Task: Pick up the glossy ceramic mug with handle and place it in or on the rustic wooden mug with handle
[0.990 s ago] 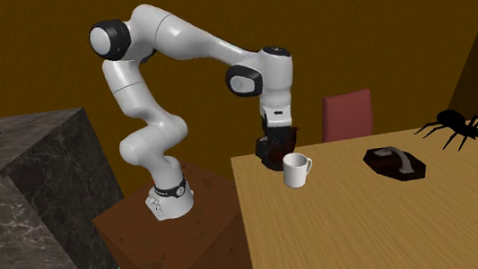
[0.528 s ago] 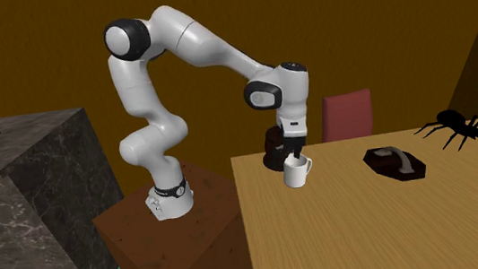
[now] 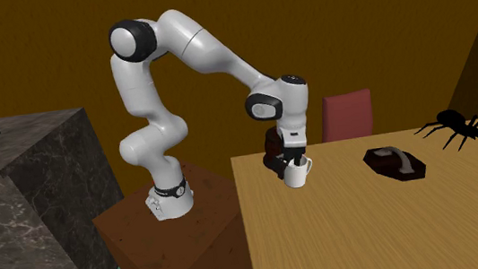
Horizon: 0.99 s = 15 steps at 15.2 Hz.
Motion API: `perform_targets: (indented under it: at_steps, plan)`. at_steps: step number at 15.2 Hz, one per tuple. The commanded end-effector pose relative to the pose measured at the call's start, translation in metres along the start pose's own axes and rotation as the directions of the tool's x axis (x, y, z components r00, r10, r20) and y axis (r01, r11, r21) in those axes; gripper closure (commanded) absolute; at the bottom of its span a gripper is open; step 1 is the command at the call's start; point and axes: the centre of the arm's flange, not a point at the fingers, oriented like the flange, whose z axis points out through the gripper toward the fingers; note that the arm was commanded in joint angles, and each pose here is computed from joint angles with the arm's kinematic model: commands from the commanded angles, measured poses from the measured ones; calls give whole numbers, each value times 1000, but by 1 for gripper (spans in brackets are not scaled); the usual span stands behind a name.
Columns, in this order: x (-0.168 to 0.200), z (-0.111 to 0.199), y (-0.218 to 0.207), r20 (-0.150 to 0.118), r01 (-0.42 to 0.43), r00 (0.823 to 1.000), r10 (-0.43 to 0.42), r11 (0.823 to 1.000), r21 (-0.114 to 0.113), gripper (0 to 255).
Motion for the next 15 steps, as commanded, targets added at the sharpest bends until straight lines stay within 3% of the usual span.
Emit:
perform_targets:
  at_steps: [1,5,6,15]
  plan:
    - [0,1,-1,0,0,1000,0,1000,0,0]
    - [0,1,-1,0,0,1000,0,1000,0,0]
    - [0,1,-1,0,0,1000,0,1000,0,255]
    - [0,1,-1,0,0,1000,0,1000,0,255]
